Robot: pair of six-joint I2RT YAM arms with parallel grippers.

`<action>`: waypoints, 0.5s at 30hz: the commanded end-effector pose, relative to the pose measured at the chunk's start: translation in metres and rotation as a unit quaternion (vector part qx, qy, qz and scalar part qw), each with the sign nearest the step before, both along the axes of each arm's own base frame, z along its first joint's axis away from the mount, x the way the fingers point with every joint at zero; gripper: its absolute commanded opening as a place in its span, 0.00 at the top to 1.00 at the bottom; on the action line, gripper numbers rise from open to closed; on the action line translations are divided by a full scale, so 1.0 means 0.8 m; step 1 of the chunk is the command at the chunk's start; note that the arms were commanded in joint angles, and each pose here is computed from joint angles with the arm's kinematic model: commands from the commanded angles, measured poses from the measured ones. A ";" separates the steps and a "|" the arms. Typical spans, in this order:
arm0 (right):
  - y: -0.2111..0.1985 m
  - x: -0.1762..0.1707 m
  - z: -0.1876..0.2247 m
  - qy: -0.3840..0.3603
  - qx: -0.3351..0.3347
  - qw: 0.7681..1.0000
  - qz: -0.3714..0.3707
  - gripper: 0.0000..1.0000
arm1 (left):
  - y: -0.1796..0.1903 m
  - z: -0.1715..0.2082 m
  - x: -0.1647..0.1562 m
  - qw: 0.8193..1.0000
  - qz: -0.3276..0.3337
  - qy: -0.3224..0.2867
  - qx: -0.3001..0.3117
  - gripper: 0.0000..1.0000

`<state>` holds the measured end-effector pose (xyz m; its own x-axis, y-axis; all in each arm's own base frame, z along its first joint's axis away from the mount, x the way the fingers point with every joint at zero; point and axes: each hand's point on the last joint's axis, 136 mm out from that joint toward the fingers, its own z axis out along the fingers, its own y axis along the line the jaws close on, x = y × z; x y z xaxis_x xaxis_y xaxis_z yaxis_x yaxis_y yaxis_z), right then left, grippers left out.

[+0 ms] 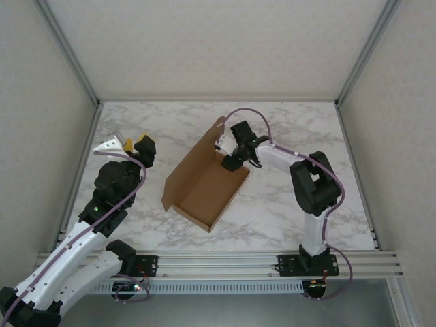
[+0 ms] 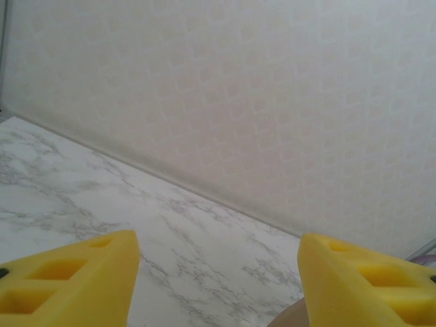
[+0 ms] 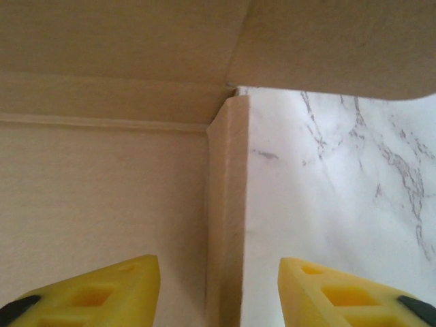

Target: Fold the paper box

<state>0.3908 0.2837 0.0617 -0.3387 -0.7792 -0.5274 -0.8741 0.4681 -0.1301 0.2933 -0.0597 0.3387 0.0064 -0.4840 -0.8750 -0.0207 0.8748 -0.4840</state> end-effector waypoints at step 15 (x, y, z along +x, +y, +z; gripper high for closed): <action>-0.013 0.006 -0.043 0.008 -0.078 0.997 0.003 0.83 | 0.009 0.004 -0.002 1.000 0.016 -0.007 -0.013 0.34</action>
<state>0.3942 0.2796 0.0389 -0.3377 -0.8188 -0.4642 -0.8814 0.4482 -0.1493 0.2932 -0.0581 0.3389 0.0112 -0.4845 -0.8747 -0.0280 0.8743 -0.4846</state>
